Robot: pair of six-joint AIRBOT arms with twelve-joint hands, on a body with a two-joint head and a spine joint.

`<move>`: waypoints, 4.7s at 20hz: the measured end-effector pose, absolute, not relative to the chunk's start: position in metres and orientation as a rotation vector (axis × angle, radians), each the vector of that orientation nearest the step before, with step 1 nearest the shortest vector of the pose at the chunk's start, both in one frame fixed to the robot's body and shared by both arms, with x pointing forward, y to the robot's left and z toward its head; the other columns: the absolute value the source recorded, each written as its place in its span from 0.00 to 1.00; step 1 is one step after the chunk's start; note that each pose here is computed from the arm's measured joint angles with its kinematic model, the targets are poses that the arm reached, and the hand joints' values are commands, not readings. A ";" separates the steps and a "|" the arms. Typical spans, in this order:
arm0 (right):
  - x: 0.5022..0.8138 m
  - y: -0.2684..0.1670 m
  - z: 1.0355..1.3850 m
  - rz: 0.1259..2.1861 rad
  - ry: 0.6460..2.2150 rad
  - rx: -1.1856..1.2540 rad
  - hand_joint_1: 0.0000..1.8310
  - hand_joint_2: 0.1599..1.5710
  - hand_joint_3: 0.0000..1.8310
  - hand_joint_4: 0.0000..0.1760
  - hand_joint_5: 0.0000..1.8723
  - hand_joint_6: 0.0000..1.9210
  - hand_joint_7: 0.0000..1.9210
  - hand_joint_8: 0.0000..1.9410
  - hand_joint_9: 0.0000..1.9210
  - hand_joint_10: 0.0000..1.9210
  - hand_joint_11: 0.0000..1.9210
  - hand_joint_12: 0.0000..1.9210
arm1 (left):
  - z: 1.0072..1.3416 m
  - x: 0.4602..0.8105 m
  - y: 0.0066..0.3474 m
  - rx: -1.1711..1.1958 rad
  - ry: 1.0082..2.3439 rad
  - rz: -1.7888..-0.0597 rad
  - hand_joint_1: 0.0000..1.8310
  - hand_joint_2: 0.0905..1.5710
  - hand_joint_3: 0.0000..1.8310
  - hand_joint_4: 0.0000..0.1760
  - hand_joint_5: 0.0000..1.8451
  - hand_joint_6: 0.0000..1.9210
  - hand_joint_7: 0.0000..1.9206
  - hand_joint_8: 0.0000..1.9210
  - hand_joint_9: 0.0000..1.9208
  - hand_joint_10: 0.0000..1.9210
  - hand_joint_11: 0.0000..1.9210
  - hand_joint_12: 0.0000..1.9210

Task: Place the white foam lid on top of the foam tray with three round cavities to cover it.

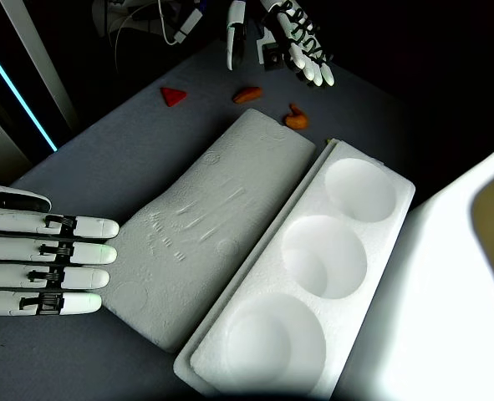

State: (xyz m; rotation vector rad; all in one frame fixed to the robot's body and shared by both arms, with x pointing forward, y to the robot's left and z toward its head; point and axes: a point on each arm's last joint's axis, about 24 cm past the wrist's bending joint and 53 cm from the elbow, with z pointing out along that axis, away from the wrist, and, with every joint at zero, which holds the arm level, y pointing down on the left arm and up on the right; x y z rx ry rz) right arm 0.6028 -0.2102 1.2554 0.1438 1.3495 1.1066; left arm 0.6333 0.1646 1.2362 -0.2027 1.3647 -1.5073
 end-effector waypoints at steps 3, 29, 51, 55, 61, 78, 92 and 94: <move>0.603 -0.211 1.256 1.097 1.345 0.143 0.26 0.76 0.00 0.00 0.00 0.00 0.00 0.00 0.00 0.00 0.00 0.26 | 1.236 0.634 0.166 -0.210 1.361 -1.502 0.20 0.70 0.00 0.44 0.00 0.00 0.00 0.00 0.00 0.00 0.00 0.00; 0.612 -0.248 1.183 0.945 1.493 0.406 0.27 0.69 0.00 0.00 0.00 0.00 0.00 0.00 0.00 0.00 0.00 0.47 | 1.143 0.641 0.225 -0.563 1.567 -1.271 0.23 0.59 0.00 0.00 0.00 0.00 0.00 0.00 0.00 0.00 0.00 0.00; 0.641 -0.238 1.140 0.935 1.572 0.504 0.34 0.68 0.00 0.00 0.00 0.00 0.00 0.00 0.00 0.00 0.00 0.00 | 1.102 0.650 0.209 -0.594 1.663 -1.222 0.30 0.59 0.00 0.00 0.00 0.00 0.00 0.00 0.00 0.00 0.00 0.00; 0.647 -0.238 1.136 0.932 1.567 0.525 0.32 0.69 0.00 0.00 0.00 0.00 0.00 0.00 0.00 0.00 0.00 0.00 | 1.102 0.655 0.206 -0.606 1.655 -1.228 0.31 0.58 0.00 0.00 0.02 0.01 0.00 0.00 0.00 0.00 0.00 0.00; 0.654 -0.228 1.128 0.956 1.572 0.546 0.33 0.69 0.00 0.00 0.00 0.00 0.00 0.00 0.00 0.00 0.00 0.19 | 1.097 0.657 0.200 -0.616 1.659 -1.239 0.30 0.58 0.00 0.00 0.02 0.00 0.00 0.00 0.00 0.00 0.00 0.00; 0.649 -0.224 1.147 0.998 1.519 0.564 0.27 0.74 0.00 0.00 0.07 0.00 0.02 0.00 0.01 0.00 0.00 0.44 | 1.102 0.646 0.192 -0.676 1.607 -1.331 0.30 0.66 0.01 0.00 0.10 0.02 0.00 0.00 0.00 0.00 0.00 0.00; 0.615 -0.239 1.211 1.029 1.354 0.473 0.25 0.72 0.00 0.00 0.05 0.00 0.00 0.00 0.01 0.05 0.00 0.75 | 1.174 0.613 0.202 -0.559 1.431 -1.436 0.34 0.66 0.00 0.00 0.10 0.01 0.00 0.00 0.00 0.00 0.00 0.00; 0.617 -0.242 1.215 1.023 1.346 0.462 0.27 0.73 0.00 0.00 0.03 0.00 0.00 0.00 0.00 0.06 0.00 0.73 | 1.186 0.616 0.202 -0.545 1.399 -1.449 0.34 0.66 0.00 0.00 0.11 0.01 0.00 0.00 0.00 0.00 0.00 0.00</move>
